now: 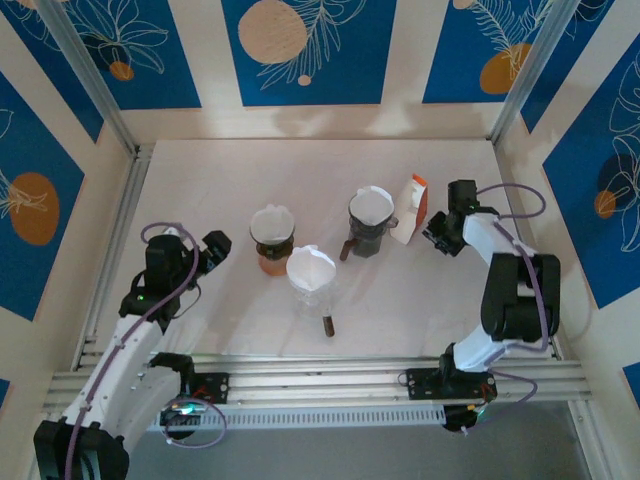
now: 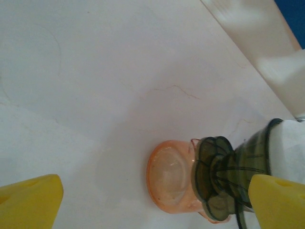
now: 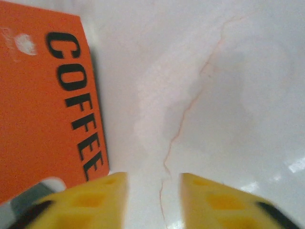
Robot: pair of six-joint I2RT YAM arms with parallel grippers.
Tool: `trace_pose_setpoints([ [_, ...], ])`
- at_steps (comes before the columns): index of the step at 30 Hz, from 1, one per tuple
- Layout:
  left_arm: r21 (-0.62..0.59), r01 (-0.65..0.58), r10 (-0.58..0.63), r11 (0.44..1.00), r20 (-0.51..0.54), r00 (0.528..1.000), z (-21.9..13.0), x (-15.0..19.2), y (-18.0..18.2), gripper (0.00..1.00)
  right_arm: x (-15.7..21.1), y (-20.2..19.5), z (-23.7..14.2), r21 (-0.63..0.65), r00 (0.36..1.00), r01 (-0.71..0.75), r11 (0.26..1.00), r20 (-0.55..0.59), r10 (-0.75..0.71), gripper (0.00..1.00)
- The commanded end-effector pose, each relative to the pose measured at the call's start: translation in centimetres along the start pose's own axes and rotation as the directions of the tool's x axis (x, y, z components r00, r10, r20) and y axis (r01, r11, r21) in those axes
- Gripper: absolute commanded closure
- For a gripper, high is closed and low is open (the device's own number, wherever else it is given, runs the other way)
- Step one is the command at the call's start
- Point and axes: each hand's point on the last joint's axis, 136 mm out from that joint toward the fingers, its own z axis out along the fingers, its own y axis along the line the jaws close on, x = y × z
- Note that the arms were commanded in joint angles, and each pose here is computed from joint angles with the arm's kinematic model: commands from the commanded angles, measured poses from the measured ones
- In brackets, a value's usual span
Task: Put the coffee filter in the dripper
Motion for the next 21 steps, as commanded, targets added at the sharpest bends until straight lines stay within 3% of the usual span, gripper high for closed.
trace_pose_setpoints([
  [1,-0.073,-0.033,0.039,0.997,0.079,0.996,-0.6,-2.1,0.5,0.0,-0.2,-0.2,-2.6,0.004,0.995,-0.003,1.0,0.095,0.002,0.48],
  [6,-0.156,-0.066,0.099,0.986,0.213,0.972,-0.7,-4.8,1.5,0.0,-0.1,0.6,-5.9,-0.032,0.981,0.024,0.999,0.192,-0.017,0.37],
  [8,-0.209,-0.091,0.146,0.974,0.264,0.954,-0.8,-6.0,2.1,0.0,0.1,1.1,-6.8,-0.051,0.974,0.051,0.997,0.224,-0.038,0.13],
  [9,-0.252,-0.106,0.18,0.962,0.292,0.939,-0.9,-6.9,2.5,0.0,0.2,1.5,-7.3,-0.062,0.969,0.071,0.996,0.24,-0.054,0.05],
  [12,-0.402,-0.18,0.325,0.898,0.329,0.887,-0.4,-9.2,3.9,0.0,0.4,2.2,-8.6,-0.063,0.949,0.126,0.99,0.299,-0.102,0.03],
  [14,-0.47,-0.237,0.402,0.85,0.289,0.869,0.9,-9.9,5.0,0.0,0.5,2.6,-9.5,-0.059,0.931,0.155,0.986,0.343,-0.126,0.03],
  [16,-0.491,-0.324,0.479,0.808,0.229,0.847,2.8,-10.2,5.5,0.0,0.6,2.9,-10.3,-0.061,0.91,0.185,0.981,0.388,-0.148,0.02],
  [21,-0.54,-0.512,0.664,0.668,0.122,0.738,6.8,-10.0,6.6,0.0,0.5,3.1,-12.1,-0.077,0.868,0.219,0.973,0.471,-0.158,0.01],
])
